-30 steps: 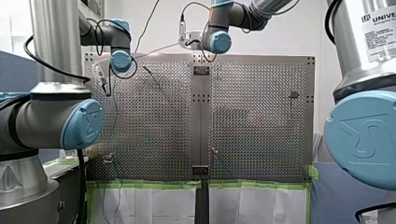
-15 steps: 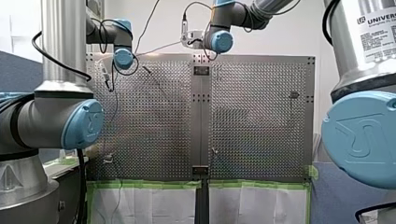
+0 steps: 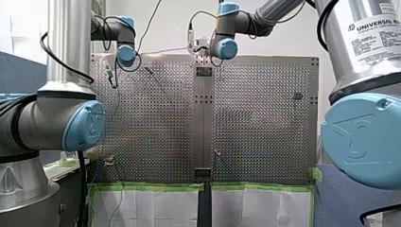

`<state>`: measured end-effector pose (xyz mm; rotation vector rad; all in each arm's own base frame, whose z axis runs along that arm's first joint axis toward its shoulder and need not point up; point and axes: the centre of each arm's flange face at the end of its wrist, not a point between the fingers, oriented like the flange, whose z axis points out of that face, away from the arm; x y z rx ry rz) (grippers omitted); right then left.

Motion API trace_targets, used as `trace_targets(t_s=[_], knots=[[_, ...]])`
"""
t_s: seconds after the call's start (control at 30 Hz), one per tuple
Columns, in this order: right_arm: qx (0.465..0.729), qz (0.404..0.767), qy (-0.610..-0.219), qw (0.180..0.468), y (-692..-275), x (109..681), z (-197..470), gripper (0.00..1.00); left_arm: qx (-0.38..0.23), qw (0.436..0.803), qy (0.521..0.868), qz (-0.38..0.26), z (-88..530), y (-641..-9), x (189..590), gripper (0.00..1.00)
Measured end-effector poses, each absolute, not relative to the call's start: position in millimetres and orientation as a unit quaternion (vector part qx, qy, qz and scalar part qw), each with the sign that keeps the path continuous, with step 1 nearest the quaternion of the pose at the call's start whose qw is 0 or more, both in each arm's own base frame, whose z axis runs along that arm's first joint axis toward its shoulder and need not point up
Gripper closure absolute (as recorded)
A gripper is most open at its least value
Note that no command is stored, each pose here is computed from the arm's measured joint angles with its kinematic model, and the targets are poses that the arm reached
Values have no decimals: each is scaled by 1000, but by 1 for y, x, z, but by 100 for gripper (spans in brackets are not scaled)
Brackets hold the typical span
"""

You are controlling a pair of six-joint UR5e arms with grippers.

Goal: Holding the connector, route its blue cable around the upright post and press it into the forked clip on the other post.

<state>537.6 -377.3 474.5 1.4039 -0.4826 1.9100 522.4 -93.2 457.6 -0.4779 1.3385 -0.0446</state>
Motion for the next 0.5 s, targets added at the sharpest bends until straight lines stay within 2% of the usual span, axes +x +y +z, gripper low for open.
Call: trace_targets(t_s=[0.3,0.5], knots=[[545,735,-187,357,-393,534,476,100,-224,773,592,-29,483,-85,544,90],[555,728,-188,356,-402,534,461,100,-224,784,578,-33,501,-79,557,90]])
